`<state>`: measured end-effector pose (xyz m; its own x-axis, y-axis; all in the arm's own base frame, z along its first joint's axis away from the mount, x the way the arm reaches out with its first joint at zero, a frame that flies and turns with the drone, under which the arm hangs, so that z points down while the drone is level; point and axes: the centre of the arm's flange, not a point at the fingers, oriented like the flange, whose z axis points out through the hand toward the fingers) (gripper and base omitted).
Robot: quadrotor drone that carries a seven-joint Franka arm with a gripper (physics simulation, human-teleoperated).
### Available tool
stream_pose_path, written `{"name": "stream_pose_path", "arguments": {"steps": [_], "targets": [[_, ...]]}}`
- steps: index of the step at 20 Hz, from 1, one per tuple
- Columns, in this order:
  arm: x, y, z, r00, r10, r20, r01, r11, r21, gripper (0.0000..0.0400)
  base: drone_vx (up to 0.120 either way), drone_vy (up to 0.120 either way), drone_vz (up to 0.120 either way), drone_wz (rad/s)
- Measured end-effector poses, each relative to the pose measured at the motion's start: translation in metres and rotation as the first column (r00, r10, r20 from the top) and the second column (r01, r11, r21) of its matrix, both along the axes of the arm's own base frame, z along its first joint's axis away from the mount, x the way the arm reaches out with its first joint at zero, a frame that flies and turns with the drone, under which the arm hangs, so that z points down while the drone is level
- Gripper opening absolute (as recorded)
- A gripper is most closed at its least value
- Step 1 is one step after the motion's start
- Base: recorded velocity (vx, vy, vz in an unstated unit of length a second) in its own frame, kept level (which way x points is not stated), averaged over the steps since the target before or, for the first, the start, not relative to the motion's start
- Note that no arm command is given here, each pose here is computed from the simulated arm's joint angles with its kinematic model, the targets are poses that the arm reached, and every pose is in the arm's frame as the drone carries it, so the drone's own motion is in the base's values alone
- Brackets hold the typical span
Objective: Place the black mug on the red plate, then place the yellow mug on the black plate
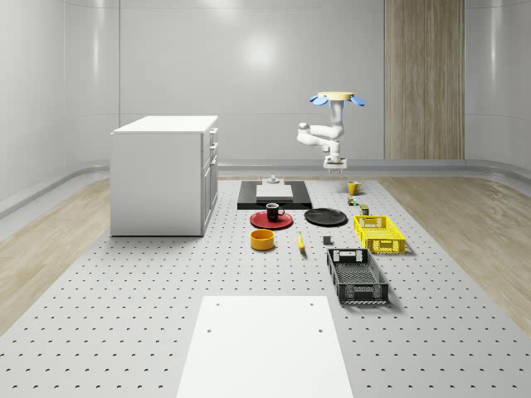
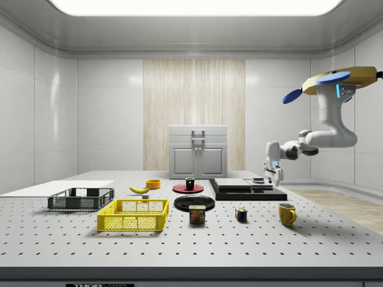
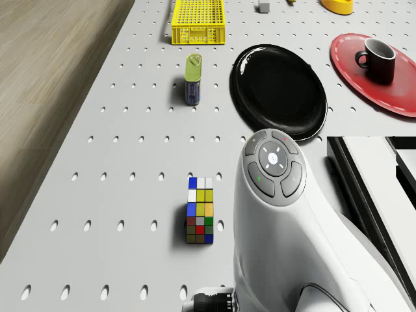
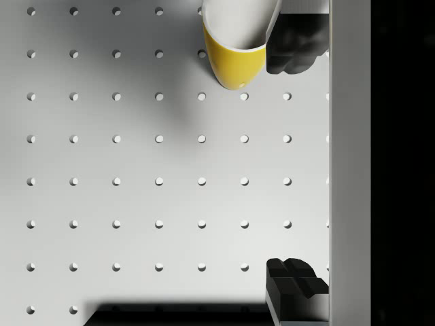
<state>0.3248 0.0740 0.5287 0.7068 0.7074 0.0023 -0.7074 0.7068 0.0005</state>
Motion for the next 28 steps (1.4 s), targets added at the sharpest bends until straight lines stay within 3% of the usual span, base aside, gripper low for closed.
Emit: {"name": "stream_pose_path", "arguments": {"steps": [6, 17, 28], "targets": [[0.0, 0.0, 0.0, 1.0, 0.0, 0.0, 0.0, 1.0, 0.0, 0.04, -0.06, 0.12, -0.013, 0.0], [0.0, 0.0, 0.0, 1.0, 0.0, 0.0, 0.0, 1.0, 0.0, 0.04, 0.0, 0.12, -0.12, 0.0], [0.0, 0.0, 0.0049, 1.0, 0.0, 0.0, 0.0, 1.0, 0.0, 0.04, 0.036, 0.004, 0.0, 0.0]]}}
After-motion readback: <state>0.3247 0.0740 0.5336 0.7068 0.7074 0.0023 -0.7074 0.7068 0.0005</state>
